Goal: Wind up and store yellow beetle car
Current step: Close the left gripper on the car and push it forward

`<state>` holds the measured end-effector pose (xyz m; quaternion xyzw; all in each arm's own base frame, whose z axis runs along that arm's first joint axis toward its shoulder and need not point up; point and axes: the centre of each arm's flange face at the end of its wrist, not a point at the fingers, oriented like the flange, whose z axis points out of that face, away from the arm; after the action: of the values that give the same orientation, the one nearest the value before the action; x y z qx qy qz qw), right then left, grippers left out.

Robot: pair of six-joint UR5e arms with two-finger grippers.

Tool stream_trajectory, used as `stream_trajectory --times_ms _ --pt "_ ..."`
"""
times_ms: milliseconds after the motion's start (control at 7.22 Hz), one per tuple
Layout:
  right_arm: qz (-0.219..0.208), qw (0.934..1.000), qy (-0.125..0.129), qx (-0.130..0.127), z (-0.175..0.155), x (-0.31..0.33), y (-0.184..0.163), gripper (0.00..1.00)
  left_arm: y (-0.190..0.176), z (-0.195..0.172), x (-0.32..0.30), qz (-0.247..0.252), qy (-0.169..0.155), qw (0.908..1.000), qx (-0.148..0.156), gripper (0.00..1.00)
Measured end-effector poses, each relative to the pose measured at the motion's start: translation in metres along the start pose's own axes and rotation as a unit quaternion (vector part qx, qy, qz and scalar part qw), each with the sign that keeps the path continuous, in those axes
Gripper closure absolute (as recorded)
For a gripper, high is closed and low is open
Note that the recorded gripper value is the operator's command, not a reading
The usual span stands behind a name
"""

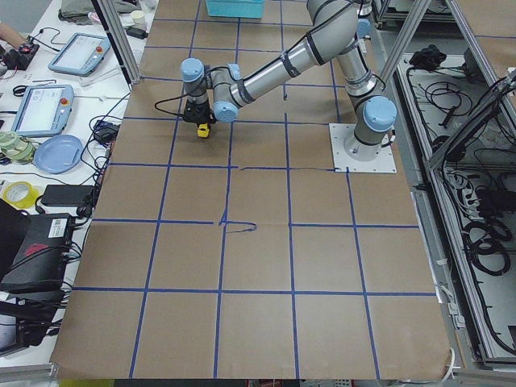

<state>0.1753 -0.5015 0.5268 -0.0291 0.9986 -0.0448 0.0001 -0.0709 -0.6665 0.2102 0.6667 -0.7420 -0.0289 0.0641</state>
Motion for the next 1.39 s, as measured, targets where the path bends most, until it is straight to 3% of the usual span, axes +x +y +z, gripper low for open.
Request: stream_trajectory --times_ms 277,416,831,1386 --pt "0.000 1.0000 -0.001 0.000 0.000 0.000 0.000 0.00 0.024 -0.004 0.002 -0.029 0.011 0.9978 -0.059 1.00" --pt "0.000 1.0000 -0.001 0.000 0.000 0.000 0.000 0.00 0.036 -0.001 0.001 -0.034 0.008 0.9968 -0.071 1.00" --pt "0.001 1.0000 0.001 -0.001 0.000 0.001 0.000 0.00 0.049 0.012 0.000 -0.041 -0.004 0.9944 -0.098 1.00" --pt "0.000 1.0000 0.002 -0.001 0.000 0.001 0.001 0.00 0.042 0.026 0.001 -0.044 -0.013 0.9939 -0.101 1.00"
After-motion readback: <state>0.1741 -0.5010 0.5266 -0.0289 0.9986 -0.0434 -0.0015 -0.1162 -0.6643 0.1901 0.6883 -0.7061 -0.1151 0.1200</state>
